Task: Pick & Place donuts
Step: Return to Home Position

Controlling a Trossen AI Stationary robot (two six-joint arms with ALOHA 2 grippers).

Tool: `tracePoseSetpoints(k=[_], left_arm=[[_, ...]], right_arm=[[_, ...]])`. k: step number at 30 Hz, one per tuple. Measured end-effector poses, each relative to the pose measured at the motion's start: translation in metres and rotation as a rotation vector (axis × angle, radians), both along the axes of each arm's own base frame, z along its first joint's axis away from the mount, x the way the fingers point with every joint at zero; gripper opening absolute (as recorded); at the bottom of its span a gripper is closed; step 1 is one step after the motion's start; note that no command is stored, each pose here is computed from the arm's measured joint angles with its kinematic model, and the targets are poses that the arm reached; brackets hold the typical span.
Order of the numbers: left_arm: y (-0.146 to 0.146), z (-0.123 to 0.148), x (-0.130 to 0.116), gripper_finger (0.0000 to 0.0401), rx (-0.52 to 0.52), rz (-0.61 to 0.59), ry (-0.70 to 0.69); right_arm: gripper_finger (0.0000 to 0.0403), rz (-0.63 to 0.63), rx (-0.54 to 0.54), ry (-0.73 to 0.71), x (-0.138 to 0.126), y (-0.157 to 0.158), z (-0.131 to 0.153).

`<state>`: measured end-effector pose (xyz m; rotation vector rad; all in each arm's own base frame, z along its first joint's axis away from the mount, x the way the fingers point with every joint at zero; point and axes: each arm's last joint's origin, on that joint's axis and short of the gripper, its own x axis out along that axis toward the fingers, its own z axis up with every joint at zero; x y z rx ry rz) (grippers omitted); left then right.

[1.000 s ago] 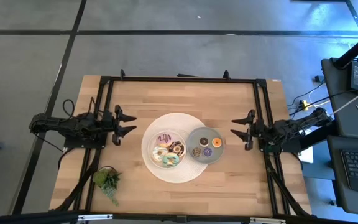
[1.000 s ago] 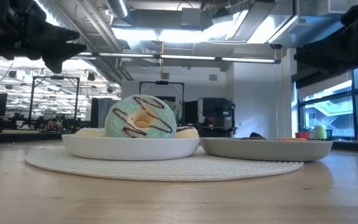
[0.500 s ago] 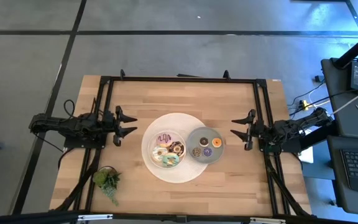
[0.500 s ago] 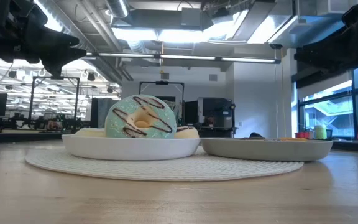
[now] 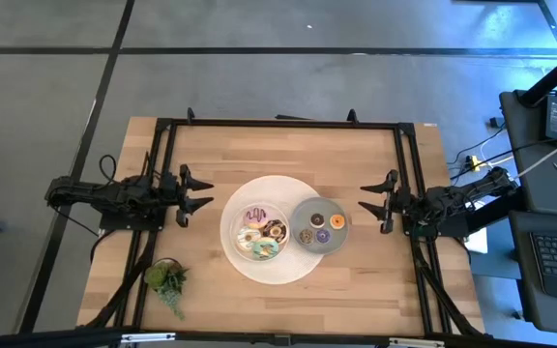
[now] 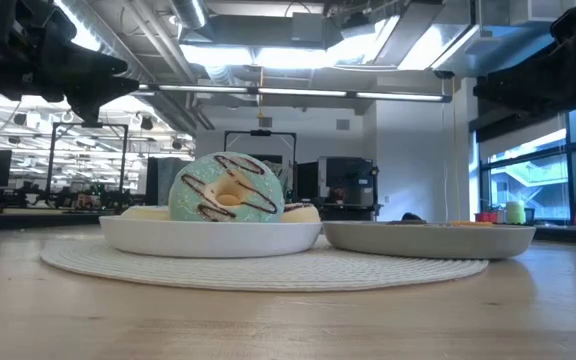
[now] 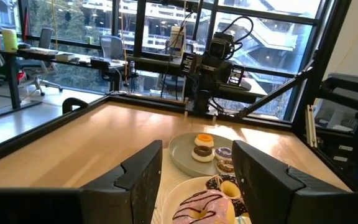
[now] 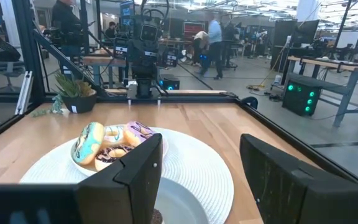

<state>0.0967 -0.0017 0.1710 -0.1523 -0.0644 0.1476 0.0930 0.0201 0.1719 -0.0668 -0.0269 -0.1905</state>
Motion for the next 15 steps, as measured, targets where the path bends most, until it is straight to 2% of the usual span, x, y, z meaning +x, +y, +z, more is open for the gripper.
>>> tracePoseSetpoints(k=[15], left_arm=[[0.0000, -0.0001, 0.0000, 0.0189, 0.000, 0.000, 0.000]], right_arm=[[0.0216, 0.000, -0.002, 0.000, 0.0000, 0.0000, 0.0000]])
